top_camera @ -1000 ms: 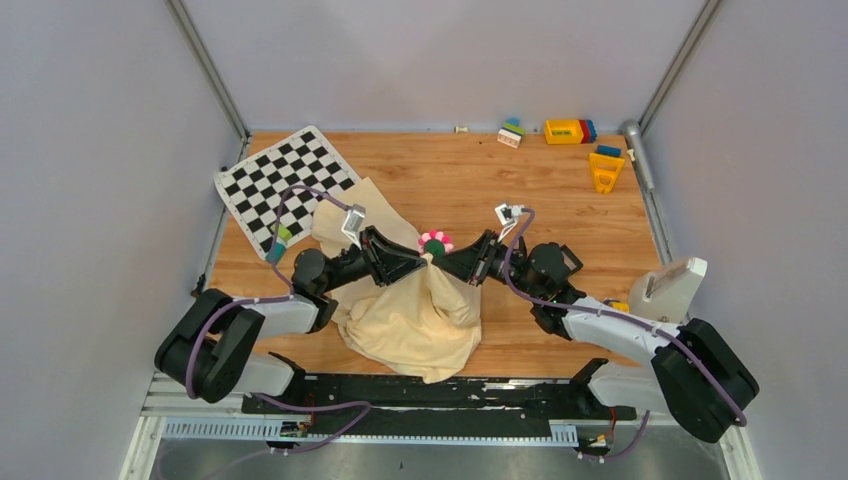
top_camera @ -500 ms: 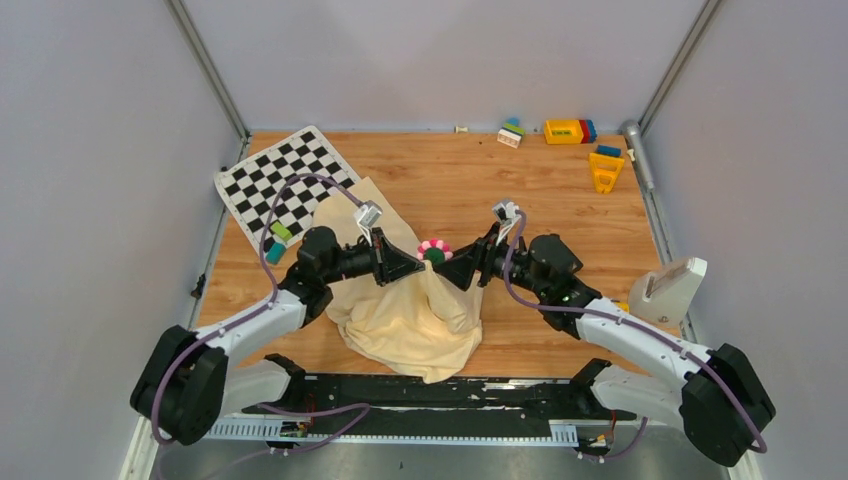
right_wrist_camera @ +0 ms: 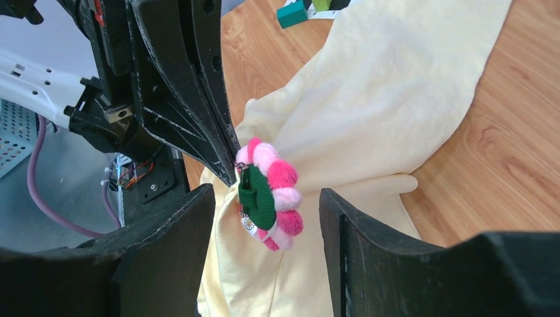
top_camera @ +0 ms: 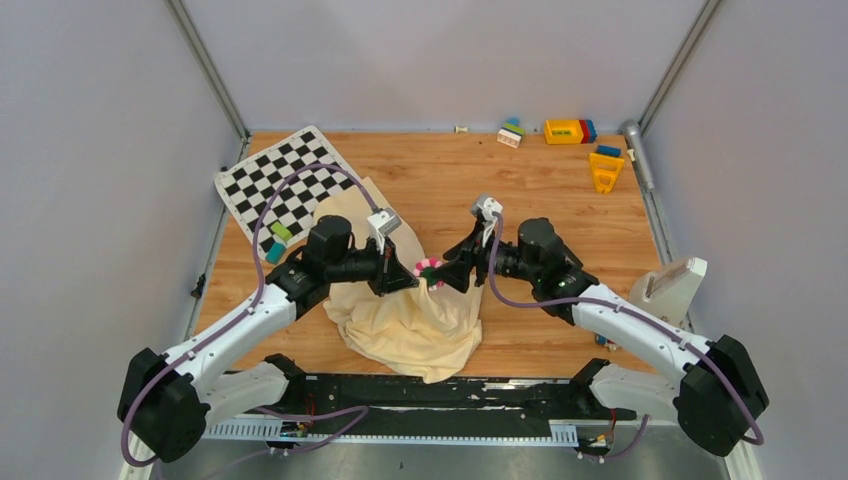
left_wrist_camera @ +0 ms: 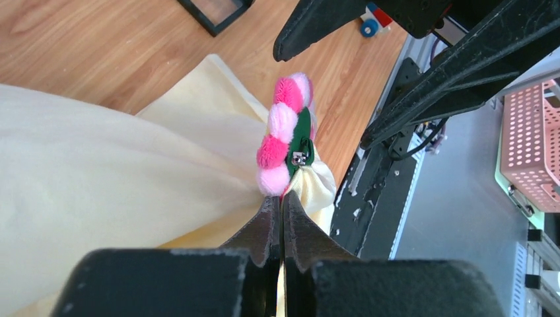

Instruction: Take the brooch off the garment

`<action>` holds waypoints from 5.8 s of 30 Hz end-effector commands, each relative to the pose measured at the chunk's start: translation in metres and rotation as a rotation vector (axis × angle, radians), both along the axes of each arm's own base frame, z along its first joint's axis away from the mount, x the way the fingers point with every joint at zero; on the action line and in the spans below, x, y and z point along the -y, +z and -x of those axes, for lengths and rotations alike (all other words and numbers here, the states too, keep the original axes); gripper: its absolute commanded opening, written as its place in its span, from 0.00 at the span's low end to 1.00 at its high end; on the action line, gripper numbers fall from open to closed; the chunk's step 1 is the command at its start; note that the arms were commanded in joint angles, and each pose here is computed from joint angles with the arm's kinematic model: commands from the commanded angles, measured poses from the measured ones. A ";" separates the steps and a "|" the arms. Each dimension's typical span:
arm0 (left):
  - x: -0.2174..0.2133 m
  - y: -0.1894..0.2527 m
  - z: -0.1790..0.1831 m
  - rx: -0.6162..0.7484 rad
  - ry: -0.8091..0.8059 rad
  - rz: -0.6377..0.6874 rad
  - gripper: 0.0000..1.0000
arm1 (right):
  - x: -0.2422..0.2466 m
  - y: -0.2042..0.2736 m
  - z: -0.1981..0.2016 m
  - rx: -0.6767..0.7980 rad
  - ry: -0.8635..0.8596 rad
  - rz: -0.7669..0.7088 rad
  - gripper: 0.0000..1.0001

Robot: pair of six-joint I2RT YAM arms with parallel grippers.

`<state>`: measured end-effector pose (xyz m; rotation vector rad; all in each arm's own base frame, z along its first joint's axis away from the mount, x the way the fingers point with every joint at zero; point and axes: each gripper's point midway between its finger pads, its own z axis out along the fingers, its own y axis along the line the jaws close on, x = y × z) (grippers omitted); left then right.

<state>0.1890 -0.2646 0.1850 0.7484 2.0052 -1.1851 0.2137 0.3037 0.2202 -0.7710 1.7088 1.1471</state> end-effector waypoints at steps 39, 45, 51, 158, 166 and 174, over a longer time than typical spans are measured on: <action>0.006 0.016 -0.003 0.071 -0.029 -0.023 0.06 | -0.030 -0.012 0.010 -0.036 0.109 0.040 0.27; 0.005 0.017 -0.001 0.065 -0.027 -0.022 0.23 | -0.028 -0.016 0.007 -0.036 0.082 0.051 0.11; 0.002 0.022 0.005 0.073 -0.020 -0.006 0.55 | -0.023 -0.013 0.006 -0.010 0.061 0.033 0.00; 0.034 0.068 0.001 0.160 0.015 0.555 0.00 | 0.010 0.046 0.036 -0.244 0.165 -0.353 0.37; 0.031 0.074 0.000 0.155 0.044 0.574 0.00 | 0.014 0.044 0.036 -0.229 0.142 -0.328 0.33; 0.033 0.069 -0.001 0.140 0.039 0.555 0.00 | 0.009 0.051 0.036 -0.243 0.169 -0.346 0.41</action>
